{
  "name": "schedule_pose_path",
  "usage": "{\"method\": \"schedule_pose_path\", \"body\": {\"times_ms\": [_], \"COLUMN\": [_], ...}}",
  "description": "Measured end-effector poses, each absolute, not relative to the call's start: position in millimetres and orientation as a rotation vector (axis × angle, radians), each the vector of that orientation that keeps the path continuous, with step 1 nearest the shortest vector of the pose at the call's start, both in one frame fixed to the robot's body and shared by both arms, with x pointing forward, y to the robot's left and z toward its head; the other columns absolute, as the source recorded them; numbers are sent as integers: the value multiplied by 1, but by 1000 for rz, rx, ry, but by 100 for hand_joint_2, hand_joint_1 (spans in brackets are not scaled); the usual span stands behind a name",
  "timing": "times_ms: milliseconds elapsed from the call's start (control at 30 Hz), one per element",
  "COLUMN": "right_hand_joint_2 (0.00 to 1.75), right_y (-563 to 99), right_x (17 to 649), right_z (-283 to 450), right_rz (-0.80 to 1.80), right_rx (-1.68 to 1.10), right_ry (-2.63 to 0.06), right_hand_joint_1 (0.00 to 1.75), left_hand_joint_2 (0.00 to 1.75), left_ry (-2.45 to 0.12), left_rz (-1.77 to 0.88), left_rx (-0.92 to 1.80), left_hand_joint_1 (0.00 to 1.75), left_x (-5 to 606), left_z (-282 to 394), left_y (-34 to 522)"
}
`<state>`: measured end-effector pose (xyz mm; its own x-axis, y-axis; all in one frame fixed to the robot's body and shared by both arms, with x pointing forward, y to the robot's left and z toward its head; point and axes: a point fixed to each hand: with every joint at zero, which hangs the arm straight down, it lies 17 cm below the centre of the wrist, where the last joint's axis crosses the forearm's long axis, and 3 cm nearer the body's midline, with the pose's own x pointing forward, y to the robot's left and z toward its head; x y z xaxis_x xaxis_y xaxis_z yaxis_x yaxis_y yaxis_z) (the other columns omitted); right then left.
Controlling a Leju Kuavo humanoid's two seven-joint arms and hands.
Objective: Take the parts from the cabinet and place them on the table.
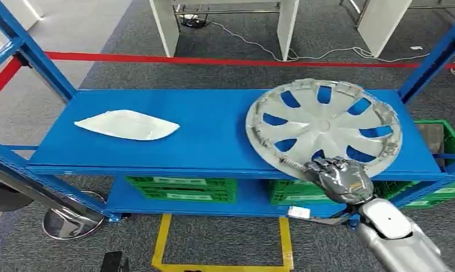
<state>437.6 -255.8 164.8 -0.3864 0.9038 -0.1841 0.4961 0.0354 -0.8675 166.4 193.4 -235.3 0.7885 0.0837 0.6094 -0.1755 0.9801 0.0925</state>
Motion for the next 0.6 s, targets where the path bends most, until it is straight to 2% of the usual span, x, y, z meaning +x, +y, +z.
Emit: {"method": "schedule_pose_path", "body": {"times_ms": [200,433,467,600], "right_hand_joint_2": [175,175,175,175], "right_y": [-218,-219,-220,-225], "right_x": [406,385,383,376], "right_z": [225,271,273,284], "right_rz": [1284,1182,1174,1114], "right_rx": [-1552,-1720,-1733,-1779], "right_ry": [-2083,-2112,-2103,-2082], "right_hand_joint_1": [175,175,175,175], "left_hand_joint_2": [0,0,175,175], "left_ry": [-657,-656,-656,-654], "left_rz": [117,106,105,101], "left_rx": [150,162,163,166], "left_hand_joint_1": [0,0,0,0], "left_x": [169,168,168,167], "left_z": [-235,-235,-235,-236], "left_y": [194,196,197,199]}}
